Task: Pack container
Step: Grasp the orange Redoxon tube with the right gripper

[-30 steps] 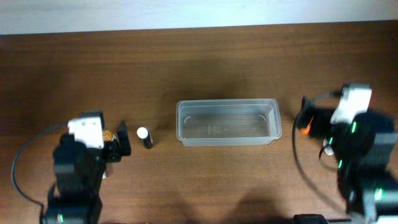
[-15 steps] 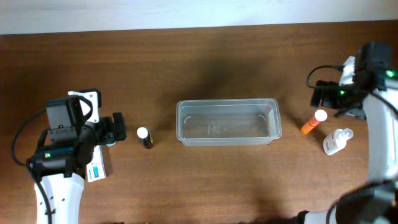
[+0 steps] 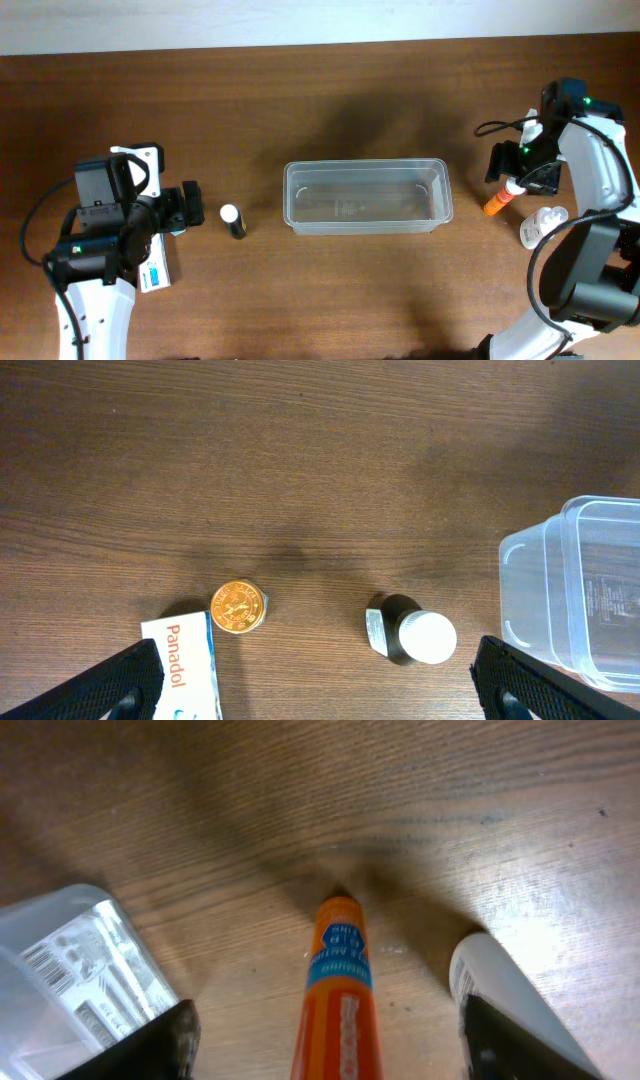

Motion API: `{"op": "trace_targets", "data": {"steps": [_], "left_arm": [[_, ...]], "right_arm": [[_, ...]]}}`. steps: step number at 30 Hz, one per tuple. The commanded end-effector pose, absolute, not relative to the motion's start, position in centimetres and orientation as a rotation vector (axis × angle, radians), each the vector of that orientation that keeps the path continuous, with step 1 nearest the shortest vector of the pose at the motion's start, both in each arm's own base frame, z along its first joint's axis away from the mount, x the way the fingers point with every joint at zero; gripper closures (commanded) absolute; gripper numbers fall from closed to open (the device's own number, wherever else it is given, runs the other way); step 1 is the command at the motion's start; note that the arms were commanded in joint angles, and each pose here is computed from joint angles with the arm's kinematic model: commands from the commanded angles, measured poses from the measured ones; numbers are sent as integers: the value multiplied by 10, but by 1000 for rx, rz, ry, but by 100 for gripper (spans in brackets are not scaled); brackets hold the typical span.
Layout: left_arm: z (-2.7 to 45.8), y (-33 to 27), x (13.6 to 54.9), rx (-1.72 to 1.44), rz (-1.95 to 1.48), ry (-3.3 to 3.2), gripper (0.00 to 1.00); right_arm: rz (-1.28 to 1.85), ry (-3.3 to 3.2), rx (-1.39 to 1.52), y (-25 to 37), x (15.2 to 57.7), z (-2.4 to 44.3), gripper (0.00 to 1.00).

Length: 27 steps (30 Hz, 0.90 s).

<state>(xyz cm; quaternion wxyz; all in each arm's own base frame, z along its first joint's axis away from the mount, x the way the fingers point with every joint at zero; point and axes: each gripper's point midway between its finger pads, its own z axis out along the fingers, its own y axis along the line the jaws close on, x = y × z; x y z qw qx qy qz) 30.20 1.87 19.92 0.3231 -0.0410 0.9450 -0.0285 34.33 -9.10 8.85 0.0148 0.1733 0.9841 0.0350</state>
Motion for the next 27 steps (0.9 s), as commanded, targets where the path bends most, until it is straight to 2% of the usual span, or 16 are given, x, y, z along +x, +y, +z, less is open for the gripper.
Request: {"op": "trace_targets", "data": {"steps": [1,3,6,11,16,23,27], "left_arm": [[211,18,306,-114,-94,2450,1],[211,18,306,-114,-94,2450,1],[211,18,306,-114,-94,2450,1],[211,18,306,-113,-94,2450,1],[211,18,306,-113,-94,2450,1],[211,18,306,-113,-94,2450,1],[211,18,306,-114,-94,2450,1]], "right_arm": [[118,3058,549,-92,348,87,33],[117,3056,549,-92,349,87,37],[116,3053,548,-92,349,87,52],[115,3048,547,-93,350,88,67],[113,3039,543,-93,353,91,78],[100,2974,515,-92,359,133,81],[97,2948,440,-75,351,184,83]]}}
